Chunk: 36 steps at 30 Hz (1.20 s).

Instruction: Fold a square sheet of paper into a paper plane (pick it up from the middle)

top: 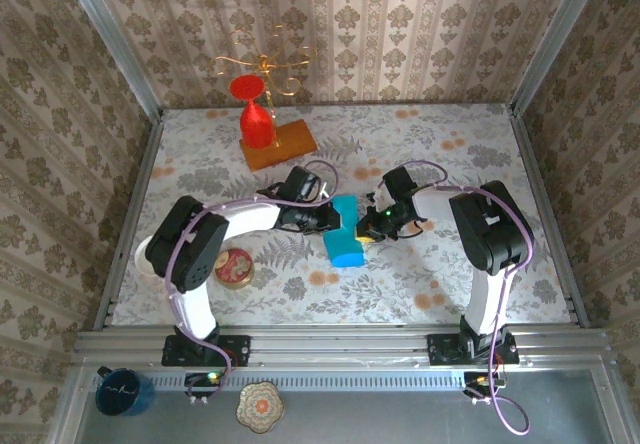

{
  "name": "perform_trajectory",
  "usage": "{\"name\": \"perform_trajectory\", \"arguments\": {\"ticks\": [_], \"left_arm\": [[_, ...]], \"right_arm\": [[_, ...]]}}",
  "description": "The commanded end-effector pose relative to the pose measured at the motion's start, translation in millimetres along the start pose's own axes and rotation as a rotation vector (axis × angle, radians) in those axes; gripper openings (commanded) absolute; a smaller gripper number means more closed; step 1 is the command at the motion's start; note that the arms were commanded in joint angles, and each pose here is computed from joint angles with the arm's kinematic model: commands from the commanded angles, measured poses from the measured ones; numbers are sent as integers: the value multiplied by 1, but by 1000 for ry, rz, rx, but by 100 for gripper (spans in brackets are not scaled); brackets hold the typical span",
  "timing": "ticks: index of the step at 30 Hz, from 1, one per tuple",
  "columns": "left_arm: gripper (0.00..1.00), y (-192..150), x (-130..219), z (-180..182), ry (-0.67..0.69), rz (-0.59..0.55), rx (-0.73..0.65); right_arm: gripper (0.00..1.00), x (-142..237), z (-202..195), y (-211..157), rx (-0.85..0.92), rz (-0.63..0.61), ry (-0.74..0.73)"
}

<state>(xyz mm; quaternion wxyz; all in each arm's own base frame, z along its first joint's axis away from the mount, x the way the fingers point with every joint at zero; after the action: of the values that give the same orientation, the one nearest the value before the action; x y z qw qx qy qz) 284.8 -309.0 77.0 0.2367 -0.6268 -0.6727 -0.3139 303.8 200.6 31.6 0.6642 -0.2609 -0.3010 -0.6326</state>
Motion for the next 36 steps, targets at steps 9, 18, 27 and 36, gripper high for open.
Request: {"name": "perform_trajectory", "arguments": {"ticks": [9,18,27,36], "left_arm": [[14,22,7,71,44,-70,193],[14,33,30,39,-3,-116,92],[13,34,1,2,-95,-111,92],[14,57,-6,51,21,-143,133]], "right_arm": [[6,-19,-90,-62,-233,176,-369],[6,-19,-88,-59,-236,164,-355],[6,-21,-89,-60,-238,168,-350],[6,-18,-93,-61,-247,171,-379]]}}
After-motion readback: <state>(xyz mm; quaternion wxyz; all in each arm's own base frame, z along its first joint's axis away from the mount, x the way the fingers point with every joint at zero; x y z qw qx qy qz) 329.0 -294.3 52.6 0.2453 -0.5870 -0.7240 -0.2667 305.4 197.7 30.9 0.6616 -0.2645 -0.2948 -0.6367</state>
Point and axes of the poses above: each hand's point on the last joint's axis, 136 mm out from that joint toward the fingers, its own x axis back along the fingers, its own z axis along the line the jaws close on, y = z × x, the point moved 4 cm from there along x, back along the fingers, and after that the axes turned 7 degrees about x, right-handed, at the moved point
